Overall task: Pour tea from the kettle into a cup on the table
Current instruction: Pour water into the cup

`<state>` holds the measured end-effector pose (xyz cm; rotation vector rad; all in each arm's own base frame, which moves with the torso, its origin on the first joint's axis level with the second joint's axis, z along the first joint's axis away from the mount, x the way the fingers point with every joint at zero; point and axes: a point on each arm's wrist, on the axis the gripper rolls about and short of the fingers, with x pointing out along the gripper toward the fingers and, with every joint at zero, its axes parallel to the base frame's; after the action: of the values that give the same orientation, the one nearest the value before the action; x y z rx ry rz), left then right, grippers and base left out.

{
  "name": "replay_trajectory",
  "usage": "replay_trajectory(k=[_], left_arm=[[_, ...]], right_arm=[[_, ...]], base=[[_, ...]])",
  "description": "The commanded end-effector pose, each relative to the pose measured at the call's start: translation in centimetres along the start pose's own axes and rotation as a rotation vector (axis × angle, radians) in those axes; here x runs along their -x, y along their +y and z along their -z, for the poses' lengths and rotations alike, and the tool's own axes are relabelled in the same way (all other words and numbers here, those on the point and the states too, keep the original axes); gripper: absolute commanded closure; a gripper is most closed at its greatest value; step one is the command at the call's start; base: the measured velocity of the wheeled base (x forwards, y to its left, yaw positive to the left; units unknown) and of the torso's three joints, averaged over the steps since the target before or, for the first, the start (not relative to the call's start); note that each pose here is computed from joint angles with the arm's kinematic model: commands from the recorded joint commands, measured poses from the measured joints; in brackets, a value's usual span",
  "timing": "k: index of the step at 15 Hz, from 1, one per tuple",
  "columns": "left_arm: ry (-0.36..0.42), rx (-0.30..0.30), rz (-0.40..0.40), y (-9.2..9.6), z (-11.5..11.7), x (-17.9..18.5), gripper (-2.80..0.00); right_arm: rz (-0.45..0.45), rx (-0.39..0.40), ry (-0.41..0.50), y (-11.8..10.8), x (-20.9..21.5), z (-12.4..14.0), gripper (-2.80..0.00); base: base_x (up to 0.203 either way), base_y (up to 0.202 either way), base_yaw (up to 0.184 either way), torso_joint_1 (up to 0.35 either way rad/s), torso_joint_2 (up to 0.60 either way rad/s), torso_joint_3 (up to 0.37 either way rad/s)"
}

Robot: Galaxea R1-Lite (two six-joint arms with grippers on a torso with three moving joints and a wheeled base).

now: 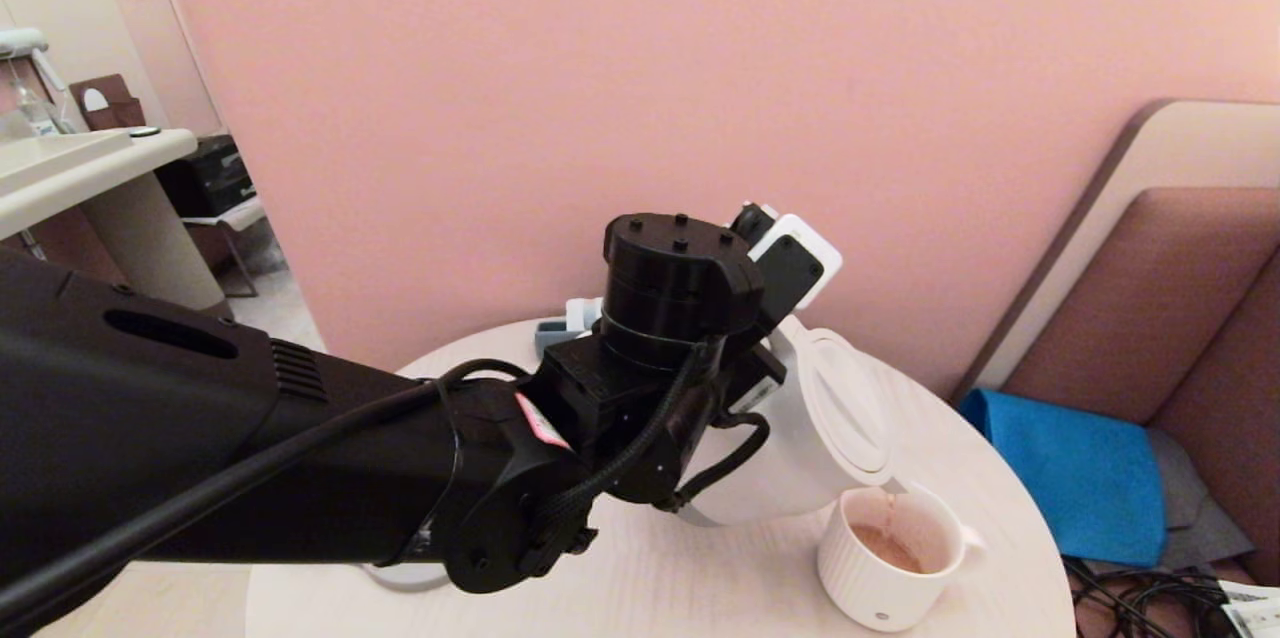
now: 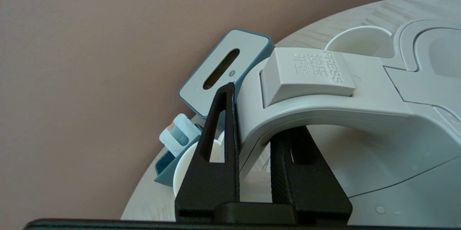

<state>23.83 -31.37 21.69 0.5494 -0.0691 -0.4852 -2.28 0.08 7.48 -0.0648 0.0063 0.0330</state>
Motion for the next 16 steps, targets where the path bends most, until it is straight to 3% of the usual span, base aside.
replay_trajectory(k=[1,11,16], left_arm=[[-0.001,-0.003,-0.005,0.0,0.0,0.0,0.0],[-0.006,0.008,-0.011,0.3,0.0,0.2,0.0],[0.035,0.135,-0.03,1.4,1.3,0.8,0.0]], right_arm=[[-0.001,0.001,0.0,0.0,0.0,0.0,0.0],[-0.001,0.001,0.0,0.0,0.0,0.0,0.0],[-0.001,0.001,-0.001,0.0,0.0,0.0,0.0]], base=[[0.0,0.0,0.0,0.0,0.0,0.0],[0.0,0.0,0.0,0.0,0.0,0.0],[0.0,0.0,0.0,0.0,0.0,0.0]])
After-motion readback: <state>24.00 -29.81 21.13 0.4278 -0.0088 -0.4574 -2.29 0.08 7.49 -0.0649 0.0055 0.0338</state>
